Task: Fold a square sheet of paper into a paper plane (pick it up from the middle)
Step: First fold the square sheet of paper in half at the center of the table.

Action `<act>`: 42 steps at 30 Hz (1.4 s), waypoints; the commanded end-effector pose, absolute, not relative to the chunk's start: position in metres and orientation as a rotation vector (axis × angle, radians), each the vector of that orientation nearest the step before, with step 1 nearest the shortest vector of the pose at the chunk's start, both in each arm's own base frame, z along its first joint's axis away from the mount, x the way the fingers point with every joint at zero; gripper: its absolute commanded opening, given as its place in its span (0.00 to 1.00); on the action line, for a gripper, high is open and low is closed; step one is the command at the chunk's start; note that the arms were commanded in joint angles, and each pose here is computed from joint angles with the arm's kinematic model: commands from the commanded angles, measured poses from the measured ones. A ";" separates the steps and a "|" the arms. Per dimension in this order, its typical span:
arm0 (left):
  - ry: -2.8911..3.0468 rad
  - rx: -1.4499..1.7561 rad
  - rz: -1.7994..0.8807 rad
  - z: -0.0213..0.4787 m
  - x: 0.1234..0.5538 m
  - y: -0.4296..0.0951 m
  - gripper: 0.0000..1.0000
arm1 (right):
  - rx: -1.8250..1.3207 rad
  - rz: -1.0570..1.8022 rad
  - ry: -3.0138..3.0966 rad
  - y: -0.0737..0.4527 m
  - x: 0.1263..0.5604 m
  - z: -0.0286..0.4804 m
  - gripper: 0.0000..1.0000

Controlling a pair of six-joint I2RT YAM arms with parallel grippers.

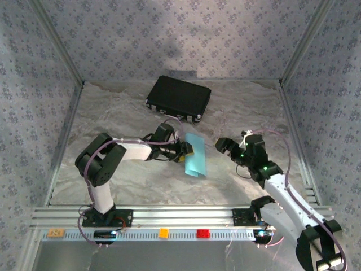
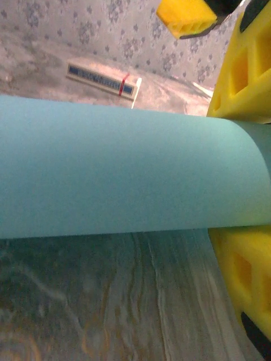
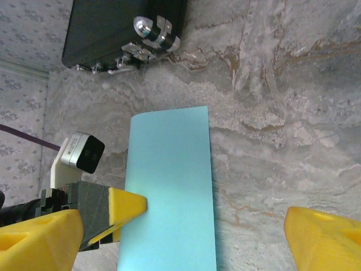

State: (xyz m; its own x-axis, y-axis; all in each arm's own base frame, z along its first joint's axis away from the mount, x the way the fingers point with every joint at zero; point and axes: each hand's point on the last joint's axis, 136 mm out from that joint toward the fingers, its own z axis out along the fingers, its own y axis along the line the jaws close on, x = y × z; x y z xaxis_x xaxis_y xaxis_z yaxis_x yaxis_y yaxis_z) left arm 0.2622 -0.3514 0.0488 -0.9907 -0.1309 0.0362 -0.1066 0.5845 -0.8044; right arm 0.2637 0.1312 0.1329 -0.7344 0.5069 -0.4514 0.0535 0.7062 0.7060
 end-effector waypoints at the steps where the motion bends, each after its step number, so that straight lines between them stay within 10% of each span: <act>1: 2.833 -0.132 -1.246 0.037 0.258 -0.345 0.47 | 0.370 0.946 2.283 0.142 0.264 0.136 0.94; 18: 2.829 0.112 -0.889 0.062 0.262 -0.329 0.73 | 0.391 0.909 2.336 0.141 0.265 0.125 0.96; 42: 2.928 0.095 -0.823 0.040 0.262 -0.307 0.55 | 0.401 0.896 2.368 0.146 0.265 0.118 0.97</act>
State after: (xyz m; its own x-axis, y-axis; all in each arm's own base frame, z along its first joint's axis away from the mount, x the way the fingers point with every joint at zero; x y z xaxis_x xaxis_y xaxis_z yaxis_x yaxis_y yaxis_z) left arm 0.2612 -0.3108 0.0424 -0.9926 0.0119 -0.1205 0.0753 0.8395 -0.5381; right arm 0.2607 0.1450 0.1091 -0.7999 0.4534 -0.3932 0.0780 0.7282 0.6809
